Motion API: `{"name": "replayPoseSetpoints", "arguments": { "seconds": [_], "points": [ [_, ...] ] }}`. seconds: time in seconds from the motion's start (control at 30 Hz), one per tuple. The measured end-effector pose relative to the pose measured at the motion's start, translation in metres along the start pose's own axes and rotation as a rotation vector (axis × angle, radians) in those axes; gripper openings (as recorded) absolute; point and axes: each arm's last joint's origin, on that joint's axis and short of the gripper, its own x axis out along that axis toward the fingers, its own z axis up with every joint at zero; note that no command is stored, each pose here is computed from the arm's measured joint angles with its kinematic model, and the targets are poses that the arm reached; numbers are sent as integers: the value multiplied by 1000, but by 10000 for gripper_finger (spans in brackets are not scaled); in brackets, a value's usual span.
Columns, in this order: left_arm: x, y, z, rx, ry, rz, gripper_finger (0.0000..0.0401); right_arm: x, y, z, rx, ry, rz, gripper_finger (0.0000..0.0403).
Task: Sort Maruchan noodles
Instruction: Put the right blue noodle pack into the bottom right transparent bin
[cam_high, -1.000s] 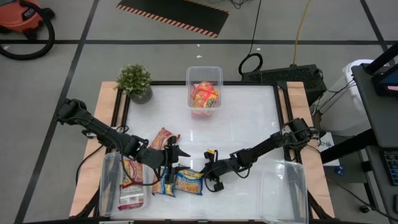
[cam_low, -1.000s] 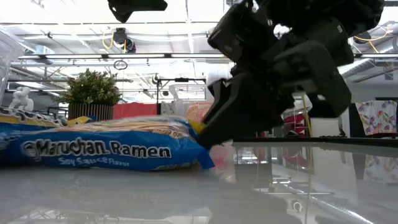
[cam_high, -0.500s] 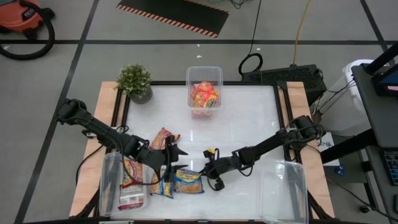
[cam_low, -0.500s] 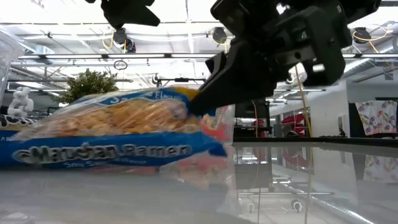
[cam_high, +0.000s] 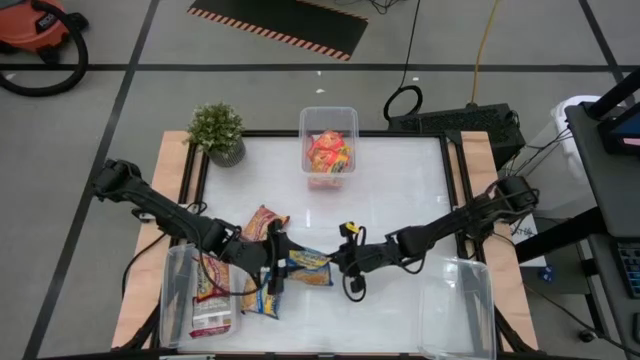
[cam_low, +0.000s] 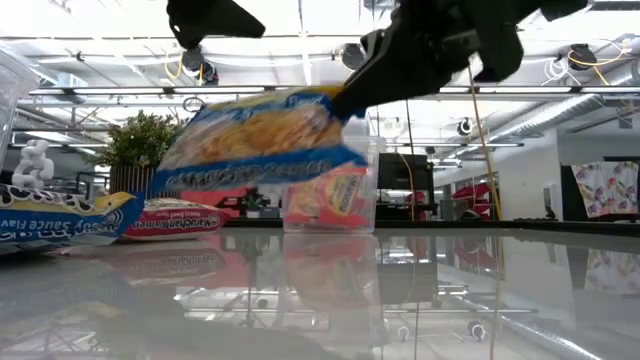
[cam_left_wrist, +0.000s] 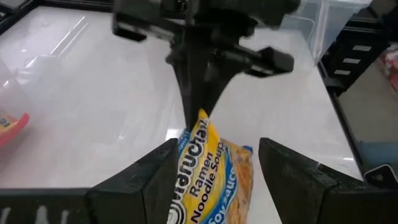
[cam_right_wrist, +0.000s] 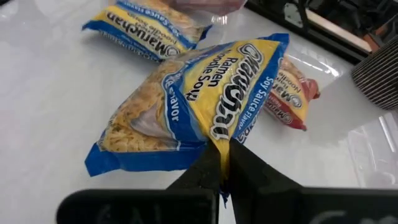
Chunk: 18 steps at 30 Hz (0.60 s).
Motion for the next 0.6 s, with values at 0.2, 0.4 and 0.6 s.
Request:
{"name": "replayPoseSetpoints", "arguments": {
  "seconds": [0.2, 0.4, 0.6],
  "points": [
    [21, -6, -9, 56, 3, 2, 228, -14, 2, 2, -32, 31, 26, 4],
    [32, -3, -8, 67, -29, 11, 228, -35, 7, 5, -76, 59, 61, 4],
    [47, 1, -10, 43, -25, -39, 228, -47, 13, 13, -83, 12, 80, 4]
  ]
}}
